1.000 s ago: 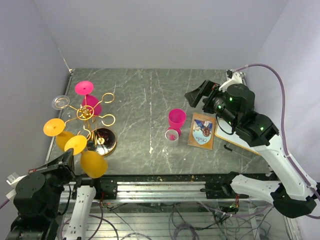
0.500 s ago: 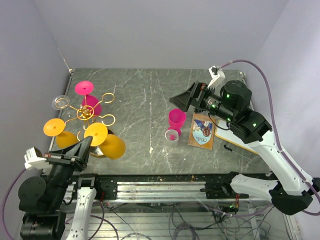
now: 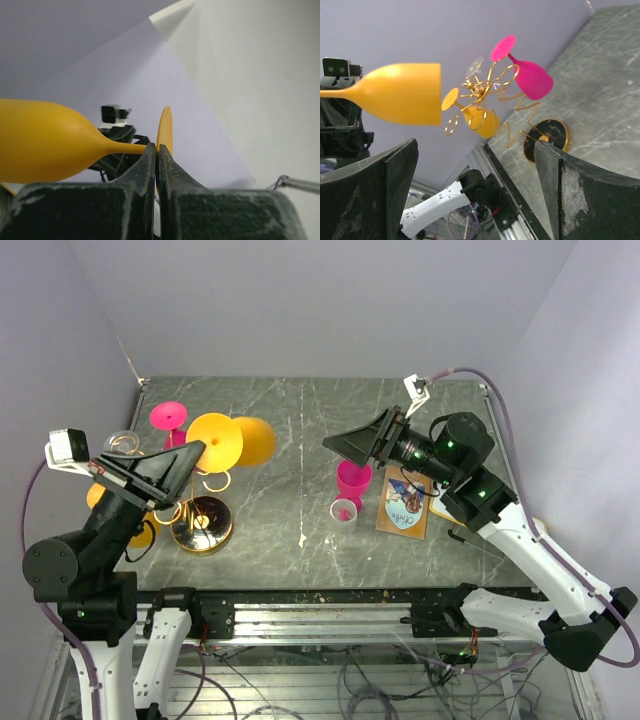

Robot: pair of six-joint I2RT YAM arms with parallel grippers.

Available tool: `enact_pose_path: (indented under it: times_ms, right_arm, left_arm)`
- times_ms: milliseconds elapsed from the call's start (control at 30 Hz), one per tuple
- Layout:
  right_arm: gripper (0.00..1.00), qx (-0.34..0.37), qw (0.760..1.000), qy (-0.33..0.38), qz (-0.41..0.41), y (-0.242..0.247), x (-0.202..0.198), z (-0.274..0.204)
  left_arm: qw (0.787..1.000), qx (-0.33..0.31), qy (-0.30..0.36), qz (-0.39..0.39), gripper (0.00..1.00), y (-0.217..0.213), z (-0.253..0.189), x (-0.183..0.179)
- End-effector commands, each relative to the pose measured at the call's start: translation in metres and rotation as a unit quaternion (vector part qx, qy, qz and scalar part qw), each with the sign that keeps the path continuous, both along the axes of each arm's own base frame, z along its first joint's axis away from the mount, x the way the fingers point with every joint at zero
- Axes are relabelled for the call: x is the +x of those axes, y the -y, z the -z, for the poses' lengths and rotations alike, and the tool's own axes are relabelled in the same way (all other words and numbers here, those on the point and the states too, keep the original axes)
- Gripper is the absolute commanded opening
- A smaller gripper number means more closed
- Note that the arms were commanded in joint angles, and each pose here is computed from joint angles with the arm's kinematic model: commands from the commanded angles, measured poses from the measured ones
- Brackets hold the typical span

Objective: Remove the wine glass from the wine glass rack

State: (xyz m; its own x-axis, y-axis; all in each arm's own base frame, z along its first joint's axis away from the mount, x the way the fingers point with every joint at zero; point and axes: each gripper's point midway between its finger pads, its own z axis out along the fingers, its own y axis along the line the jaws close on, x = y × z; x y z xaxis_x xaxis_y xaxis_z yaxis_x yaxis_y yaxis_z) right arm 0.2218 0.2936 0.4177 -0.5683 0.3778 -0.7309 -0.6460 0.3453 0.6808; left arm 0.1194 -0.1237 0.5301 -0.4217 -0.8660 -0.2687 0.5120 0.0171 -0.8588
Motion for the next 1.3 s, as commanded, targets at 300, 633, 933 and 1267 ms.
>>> enact_pose_path:
  times_ms: [300,633,933,1267]
  right_arm:
    - [1.0,0.217,0.952,0.132,-0.168,-0.017,-0.048,-0.104]
    - [0.85,0.3,0.885,0.155,-0.32,-0.047,-0.103,-0.137]
    - [0.58,0.329,0.854,0.197,-0.351,-0.053,-0.141,-0.155]
    - [0.0,0.379,0.831,0.209,-0.35,-0.028,-0.155,-0.168]
  left_arm:
    - [0.961,-0.044,0.239,0.132,0.07,0.012,-0.067,-0.075]
    - [0.947,-0.078,0.265,0.164,0.07,0.007,-0.069,-0.087]
    - [0.946,-0.093,0.261,0.168,0.07,0.004,-0.063,-0.088]
    - [0.952,-0.093,0.247,0.155,0.12,0.004,-0.06,-0.081]
